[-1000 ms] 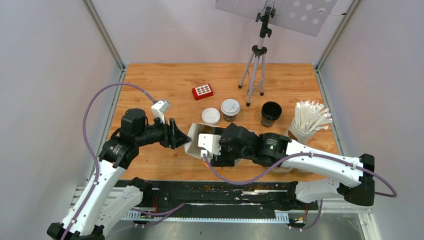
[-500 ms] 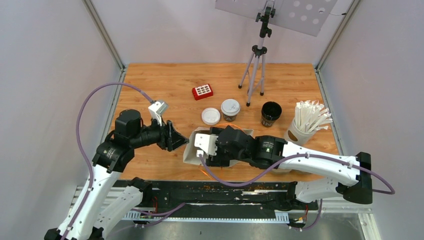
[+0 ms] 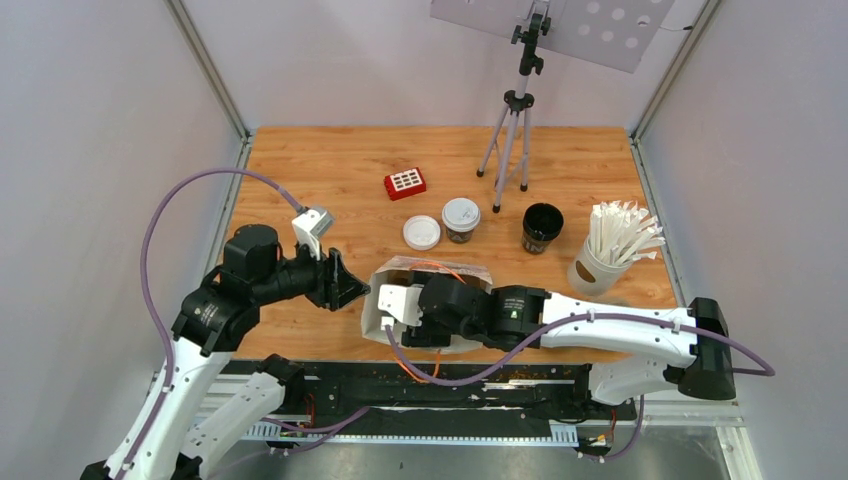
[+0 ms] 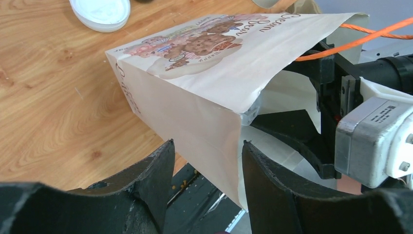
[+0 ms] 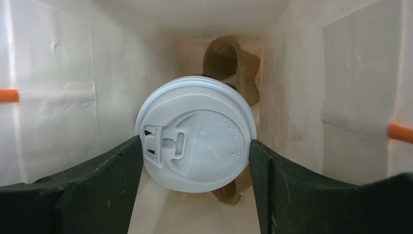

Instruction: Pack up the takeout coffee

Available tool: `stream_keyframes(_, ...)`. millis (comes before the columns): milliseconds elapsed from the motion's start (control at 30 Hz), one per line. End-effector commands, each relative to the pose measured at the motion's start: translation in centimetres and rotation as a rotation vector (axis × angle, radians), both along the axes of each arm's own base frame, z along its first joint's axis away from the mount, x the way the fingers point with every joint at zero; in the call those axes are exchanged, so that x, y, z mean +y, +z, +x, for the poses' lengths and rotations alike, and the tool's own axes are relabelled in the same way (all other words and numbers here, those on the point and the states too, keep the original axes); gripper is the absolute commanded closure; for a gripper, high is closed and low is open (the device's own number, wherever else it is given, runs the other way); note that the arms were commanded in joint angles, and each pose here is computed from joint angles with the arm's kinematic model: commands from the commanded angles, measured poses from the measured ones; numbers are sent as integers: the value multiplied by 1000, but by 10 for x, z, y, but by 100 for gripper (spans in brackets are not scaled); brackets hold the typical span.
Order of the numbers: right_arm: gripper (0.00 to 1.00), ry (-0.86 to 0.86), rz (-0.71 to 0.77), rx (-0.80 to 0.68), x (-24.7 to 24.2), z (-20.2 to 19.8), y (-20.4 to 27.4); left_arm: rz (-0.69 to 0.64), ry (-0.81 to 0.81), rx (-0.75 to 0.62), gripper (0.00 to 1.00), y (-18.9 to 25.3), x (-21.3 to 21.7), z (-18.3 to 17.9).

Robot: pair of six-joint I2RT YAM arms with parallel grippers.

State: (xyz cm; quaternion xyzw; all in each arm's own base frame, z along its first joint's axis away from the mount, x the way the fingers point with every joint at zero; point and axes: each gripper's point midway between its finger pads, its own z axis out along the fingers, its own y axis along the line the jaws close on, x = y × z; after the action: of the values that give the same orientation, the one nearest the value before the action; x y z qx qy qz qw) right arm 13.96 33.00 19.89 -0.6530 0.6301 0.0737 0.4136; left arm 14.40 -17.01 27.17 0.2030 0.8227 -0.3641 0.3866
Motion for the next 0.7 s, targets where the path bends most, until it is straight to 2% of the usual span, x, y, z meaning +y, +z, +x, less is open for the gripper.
stream_keyframes(0, 27, -44, 42, -40, 3, 2, 3, -21, -25, -6, 40, -3, -3, -8)
stream_keyframes(433, 27, 3, 89, -111, 12, 6, 3, 6, -56, 25, 47, -22, -17, -13)
stream_keyframes(667, 27, -59, 61, -200, 8, 23, 2, 15, -41, 10, 58, -19, -16, -9)
